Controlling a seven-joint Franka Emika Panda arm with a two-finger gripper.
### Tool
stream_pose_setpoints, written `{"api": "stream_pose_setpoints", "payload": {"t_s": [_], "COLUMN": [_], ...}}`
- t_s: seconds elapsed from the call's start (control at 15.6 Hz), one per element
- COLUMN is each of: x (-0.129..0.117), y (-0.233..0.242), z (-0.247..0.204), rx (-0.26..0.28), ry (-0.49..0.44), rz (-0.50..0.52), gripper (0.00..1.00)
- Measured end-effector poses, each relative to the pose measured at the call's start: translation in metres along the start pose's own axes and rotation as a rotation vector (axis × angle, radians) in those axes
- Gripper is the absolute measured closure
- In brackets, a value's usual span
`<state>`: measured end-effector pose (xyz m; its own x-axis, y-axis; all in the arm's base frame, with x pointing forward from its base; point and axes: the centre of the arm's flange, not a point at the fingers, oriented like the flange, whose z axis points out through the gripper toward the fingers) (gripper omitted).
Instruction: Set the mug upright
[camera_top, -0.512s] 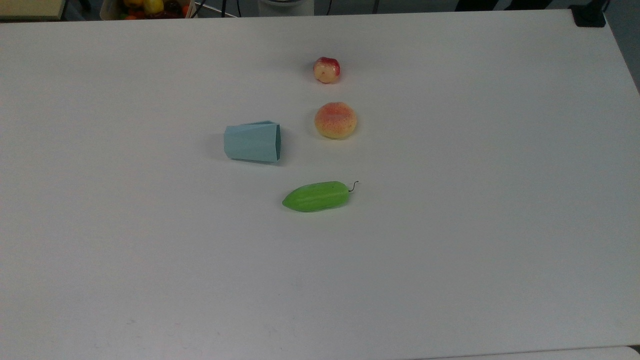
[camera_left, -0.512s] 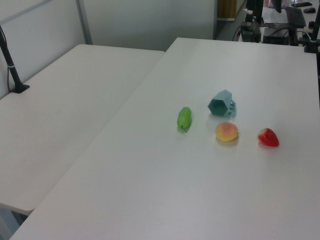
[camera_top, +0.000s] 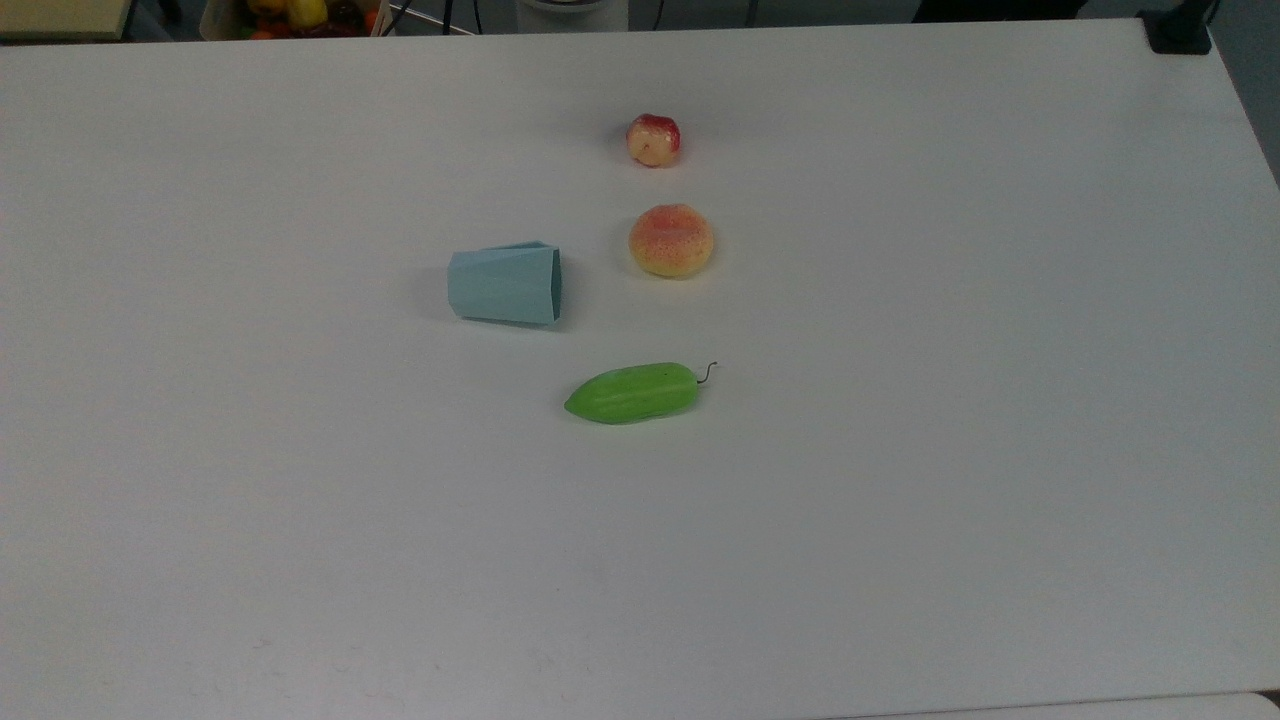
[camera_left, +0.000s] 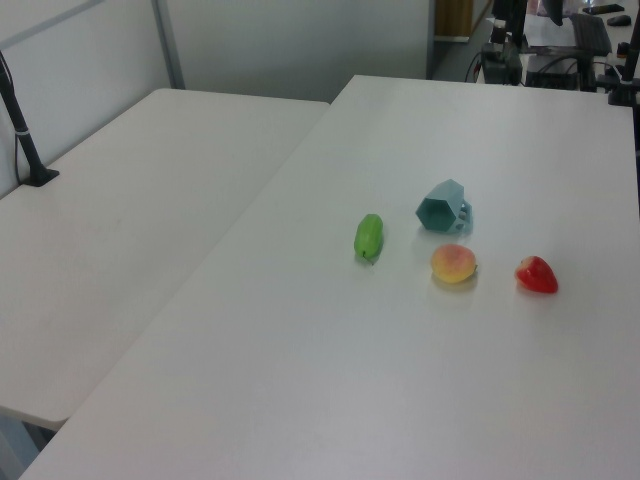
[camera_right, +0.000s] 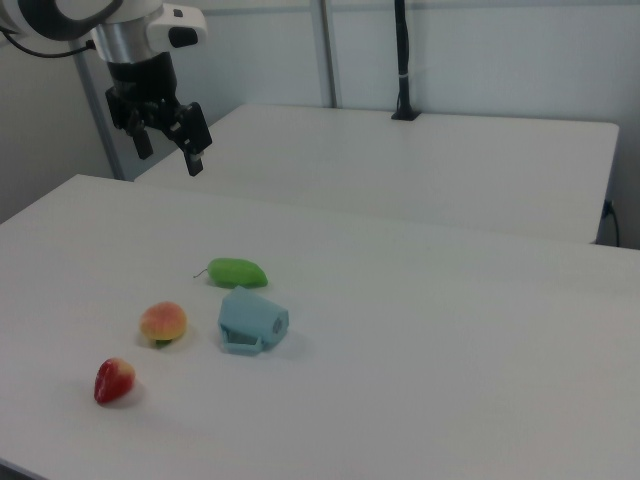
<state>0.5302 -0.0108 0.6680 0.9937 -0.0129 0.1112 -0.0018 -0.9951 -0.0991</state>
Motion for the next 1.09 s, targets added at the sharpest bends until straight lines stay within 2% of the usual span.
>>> {"api": "stream_pose_setpoints", "payload": {"t_s": [0.32,0.51,0.7,0.9,1.09], "x": [0.001,0.011,0.019,0.021,0.029], "y": [0.001,0.002,-0.016,-0.047,-0.096], "z": [0.006,0.028,0.037,0.050,0.078], "rx": [-0.004,-0.059,-0.096,-0.175,-0.304], "ry": [-0.011,-0.047,-0.038,-0.044,-0.013], "rz": [0.000,-0.012,-0.033,0.002,0.054], "gripper": [0.00,0.00,0.00,0.00,0.00]}}
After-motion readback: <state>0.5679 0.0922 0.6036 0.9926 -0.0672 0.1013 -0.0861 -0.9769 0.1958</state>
